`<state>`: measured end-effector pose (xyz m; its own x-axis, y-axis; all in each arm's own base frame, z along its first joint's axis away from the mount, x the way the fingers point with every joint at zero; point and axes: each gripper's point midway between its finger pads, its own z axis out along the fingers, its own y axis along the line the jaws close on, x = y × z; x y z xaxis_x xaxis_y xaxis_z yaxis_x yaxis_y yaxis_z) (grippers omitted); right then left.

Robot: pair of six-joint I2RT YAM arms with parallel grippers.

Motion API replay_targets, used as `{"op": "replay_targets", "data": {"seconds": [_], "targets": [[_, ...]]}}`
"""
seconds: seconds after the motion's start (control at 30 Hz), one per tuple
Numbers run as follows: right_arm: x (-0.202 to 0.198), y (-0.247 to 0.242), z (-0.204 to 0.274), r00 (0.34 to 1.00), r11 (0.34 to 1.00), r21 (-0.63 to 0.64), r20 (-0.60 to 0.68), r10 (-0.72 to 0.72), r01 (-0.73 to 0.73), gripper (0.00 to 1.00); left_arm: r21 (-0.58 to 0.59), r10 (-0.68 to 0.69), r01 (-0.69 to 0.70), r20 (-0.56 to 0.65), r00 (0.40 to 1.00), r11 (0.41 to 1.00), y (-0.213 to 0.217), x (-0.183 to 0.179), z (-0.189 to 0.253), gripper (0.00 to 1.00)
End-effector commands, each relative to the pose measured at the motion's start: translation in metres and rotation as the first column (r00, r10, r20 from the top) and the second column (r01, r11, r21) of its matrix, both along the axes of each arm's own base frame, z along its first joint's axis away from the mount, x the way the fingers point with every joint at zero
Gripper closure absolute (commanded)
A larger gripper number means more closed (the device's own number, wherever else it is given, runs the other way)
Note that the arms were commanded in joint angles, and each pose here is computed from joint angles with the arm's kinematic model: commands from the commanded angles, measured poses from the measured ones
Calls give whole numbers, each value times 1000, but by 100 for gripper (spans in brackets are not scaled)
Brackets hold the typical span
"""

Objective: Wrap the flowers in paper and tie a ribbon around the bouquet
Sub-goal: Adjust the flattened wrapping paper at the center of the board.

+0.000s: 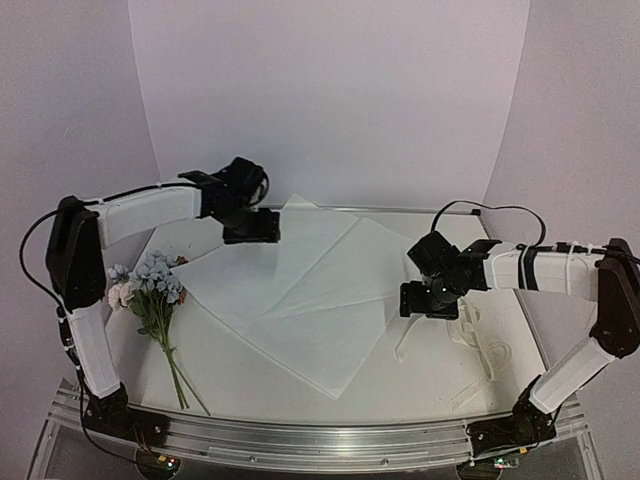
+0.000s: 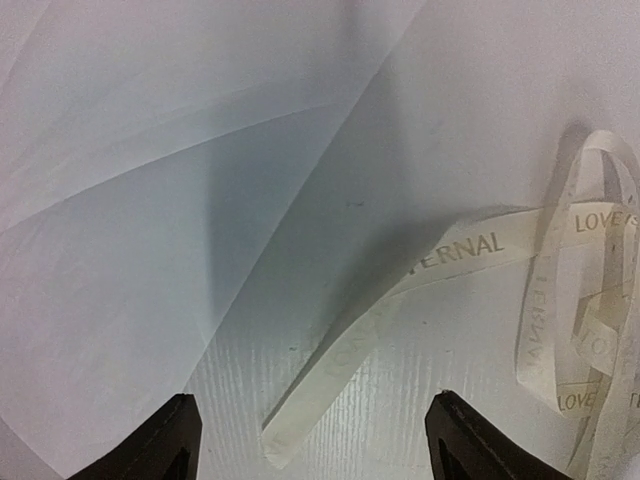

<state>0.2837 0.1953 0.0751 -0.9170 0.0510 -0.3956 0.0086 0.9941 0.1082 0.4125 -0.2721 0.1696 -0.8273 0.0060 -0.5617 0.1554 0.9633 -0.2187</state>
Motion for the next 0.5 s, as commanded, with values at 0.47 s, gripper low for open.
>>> {"op": "replay_targets", "data": {"seconds": [0.47], "targets": [[-2,-76,11,958,960,7,61,-280,280,11,272,-394,416,-134,909,867,-197,-128,-172,26]]}}
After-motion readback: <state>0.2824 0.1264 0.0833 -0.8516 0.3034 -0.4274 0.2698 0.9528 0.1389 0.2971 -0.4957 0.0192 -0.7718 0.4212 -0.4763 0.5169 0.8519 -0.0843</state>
